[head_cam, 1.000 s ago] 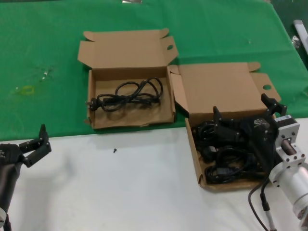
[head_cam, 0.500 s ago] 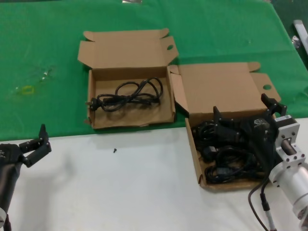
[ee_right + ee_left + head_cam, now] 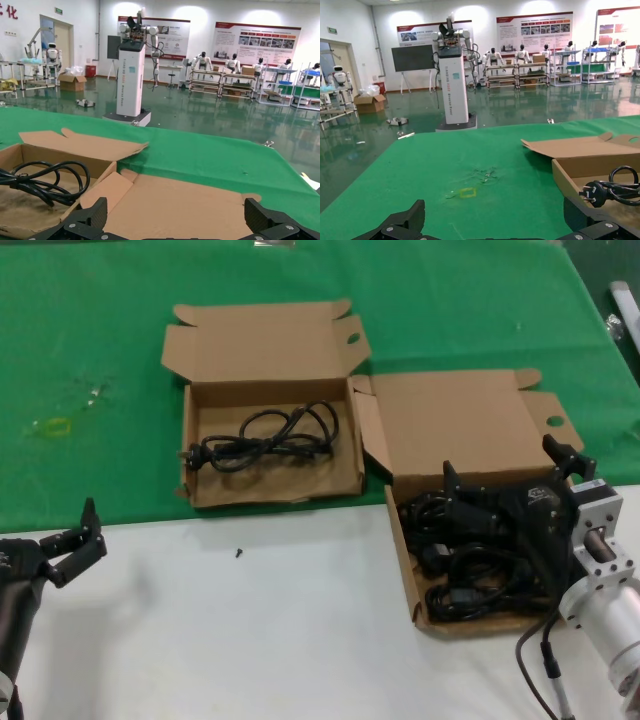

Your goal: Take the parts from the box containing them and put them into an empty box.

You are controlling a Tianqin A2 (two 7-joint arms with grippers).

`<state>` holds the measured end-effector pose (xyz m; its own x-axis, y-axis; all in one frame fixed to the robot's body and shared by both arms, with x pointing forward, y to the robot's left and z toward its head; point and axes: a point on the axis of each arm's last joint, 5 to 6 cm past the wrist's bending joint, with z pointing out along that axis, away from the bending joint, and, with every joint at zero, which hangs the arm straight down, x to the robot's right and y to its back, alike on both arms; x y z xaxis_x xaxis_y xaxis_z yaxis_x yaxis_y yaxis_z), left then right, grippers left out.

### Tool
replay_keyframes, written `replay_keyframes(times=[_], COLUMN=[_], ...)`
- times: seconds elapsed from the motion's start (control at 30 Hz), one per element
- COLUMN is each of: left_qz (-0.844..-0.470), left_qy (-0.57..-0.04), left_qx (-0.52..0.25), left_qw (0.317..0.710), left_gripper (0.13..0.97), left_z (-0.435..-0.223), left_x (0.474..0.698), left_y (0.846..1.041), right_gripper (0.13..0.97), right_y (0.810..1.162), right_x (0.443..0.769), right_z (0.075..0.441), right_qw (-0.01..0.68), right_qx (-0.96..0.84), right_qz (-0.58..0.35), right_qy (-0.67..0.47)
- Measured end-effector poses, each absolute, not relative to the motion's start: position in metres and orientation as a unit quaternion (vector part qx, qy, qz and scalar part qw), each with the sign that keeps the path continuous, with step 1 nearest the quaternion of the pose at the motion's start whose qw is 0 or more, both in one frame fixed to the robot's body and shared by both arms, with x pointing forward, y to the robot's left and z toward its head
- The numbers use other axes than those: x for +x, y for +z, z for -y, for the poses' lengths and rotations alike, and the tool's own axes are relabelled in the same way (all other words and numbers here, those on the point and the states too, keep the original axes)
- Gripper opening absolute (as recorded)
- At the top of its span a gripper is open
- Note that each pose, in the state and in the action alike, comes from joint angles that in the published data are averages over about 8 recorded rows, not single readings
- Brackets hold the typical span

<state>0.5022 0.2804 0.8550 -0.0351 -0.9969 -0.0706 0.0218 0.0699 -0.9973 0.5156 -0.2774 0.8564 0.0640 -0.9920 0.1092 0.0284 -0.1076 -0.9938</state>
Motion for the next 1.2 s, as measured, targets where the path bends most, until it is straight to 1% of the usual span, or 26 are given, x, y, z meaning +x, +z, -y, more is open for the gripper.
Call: replay_keyframes(times=[1.2], left_qz=[-0.521], left_qy=[-0.496], left_qx=[-0.468], left_qw=[0.513], left_gripper=[0.966], left_z=[-0.2804], left_x=[0.5022], left_y=[0.855], right_gripper=[0.966], right_y=[0.8564], right_x=[0.5156], right_z=[0.2774], right_qw=[0.494], right_qx=[-0.536], right_qz=[-0.449], right_qy=[-0.516])
